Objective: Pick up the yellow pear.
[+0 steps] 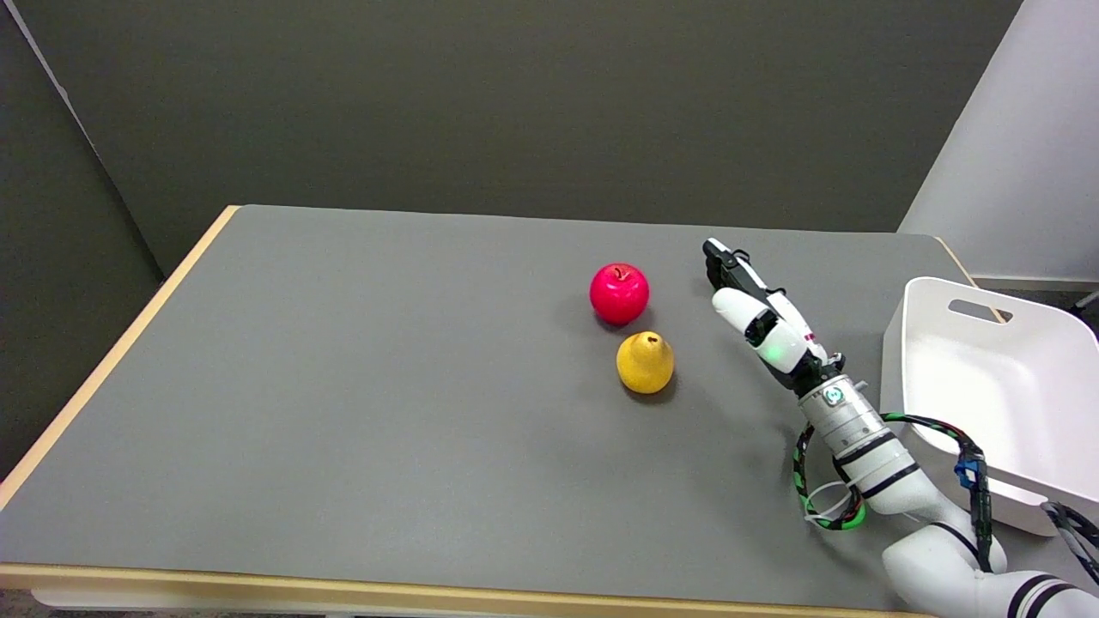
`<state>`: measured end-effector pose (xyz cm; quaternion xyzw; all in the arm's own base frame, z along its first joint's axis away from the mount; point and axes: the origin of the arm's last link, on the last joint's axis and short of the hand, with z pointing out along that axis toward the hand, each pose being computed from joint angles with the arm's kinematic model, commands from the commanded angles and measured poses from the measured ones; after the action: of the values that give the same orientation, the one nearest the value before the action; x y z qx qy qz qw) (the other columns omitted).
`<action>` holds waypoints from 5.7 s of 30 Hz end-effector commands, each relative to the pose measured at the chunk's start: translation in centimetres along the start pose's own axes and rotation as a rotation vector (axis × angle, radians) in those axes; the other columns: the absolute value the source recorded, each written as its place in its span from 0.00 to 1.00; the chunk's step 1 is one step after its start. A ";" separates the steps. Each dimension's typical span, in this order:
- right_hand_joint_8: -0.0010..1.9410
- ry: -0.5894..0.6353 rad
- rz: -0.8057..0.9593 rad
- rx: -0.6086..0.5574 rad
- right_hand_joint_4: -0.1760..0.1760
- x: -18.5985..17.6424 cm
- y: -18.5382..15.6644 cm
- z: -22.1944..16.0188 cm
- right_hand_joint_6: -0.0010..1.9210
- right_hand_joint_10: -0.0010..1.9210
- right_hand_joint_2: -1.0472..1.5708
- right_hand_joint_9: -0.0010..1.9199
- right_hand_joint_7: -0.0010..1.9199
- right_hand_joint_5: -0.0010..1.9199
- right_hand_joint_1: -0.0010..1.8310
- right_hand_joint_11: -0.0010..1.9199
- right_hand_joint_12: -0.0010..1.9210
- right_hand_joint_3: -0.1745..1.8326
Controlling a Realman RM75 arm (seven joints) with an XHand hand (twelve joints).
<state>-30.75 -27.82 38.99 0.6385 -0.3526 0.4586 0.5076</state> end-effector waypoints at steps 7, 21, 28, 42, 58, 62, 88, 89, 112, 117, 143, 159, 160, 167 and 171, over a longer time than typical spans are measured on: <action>0.00 -0.029 0.030 -0.072 0.26 -1.4 0.2 1.5 0.07 0.00 0.68 0.00 0.00 0.00 0.10 0.00 0.00 0.56; 0.00 -0.039 0.061 -0.081 0.23 -0.5 -1.0 1.2 0.09 0.00 0.69 0.00 0.00 0.00 0.11 0.00 0.00 0.53; 0.00 -0.055 0.068 -0.107 0.23 -0.4 -0.9 -0.1 0.09 0.00 0.69 0.00 0.00 0.00 0.10 0.00 0.00 0.53; 0.00 -0.096 0.077 -0.147 0.22 -1.9 0.0 -1.4 0.10 0.00 0.69 0.00 0.00 0.00 0.09 0.00 0.00 0.53; 0.00 -0.119 0.059 -0.154 0.25 -3.5 1.3 -0.5 0.09 0.00 0.67 0.00 0.00 0.01 0.08 0.00 0.00 0.54; 0.00 -0.112 0.060 -0.157 0.27 -3.6 1.6 -0.2 0.11 0.00 0.68 0.00 0.00 0.01 0.07 0.00 0.00 0.52; 0.04 -0.111 0.037 -0.151 0.32 -4.8 2.3 3.1 0.14 0.00 0.69 0.00 0.00 0.02 0.08 0.00 0.00 0.52; 0.04 -0.117 0.036 -0.150 0.32 -5.0 2.3 3.3 0.14 0.00 0.69 0.00 0.00 0.02 0.08 0.00 0.00 0.52; 0.04 -0.145 0.068 -0.157 0.34 -5.9 2.9 3.5 0.13 0.00 0.68 0.00 0.00 0.02 0.08 0.00 0.00 0.53; 0.04 -0.161 0.093 -0.164 0.33 -6.4 3.0 3.3 0.14 0.00 0.69 0.00 0.00 0.02 0.08 0.00 0.00 0.53; 0.04 -0.184 0.065 -0.124 0.36 -6.7 2.7 2.9 0.15 0.05 0.65 0.00 0.02 0.02 0.14 0.00 0.02 0.58; 0.18 -0.205 0.012 -0.124 0.43 -6.8 2.8 2.9 0.26 0.35 0.64 0.05 0.11 0.12 0.10 0.00 0.50 0.57; 0.18 -0.205 0.011 -0.122 0.43 -6.8 2.8 3.0 0.26 0.35 0.64 0.06 0.11 0.12 0.10 0.00 0.51 0.57; 0.19 -0.220 -0.010 -0.121 0.44 -6.9 2.8 3.1 0.26 0.36 0.64 0.06 0.12 0.12 0.15 0.00 0.50 0.57; 0.20 -0.236 -0.029 -0.119 0.44 -7.1 2.8 3.2 0.26 0.35 0.63 0.06 0.12 0.12 0.18 0.00 0.49 0.57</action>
<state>-34.89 -31.45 33.25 0.6442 -0.4378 0.3755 0.5024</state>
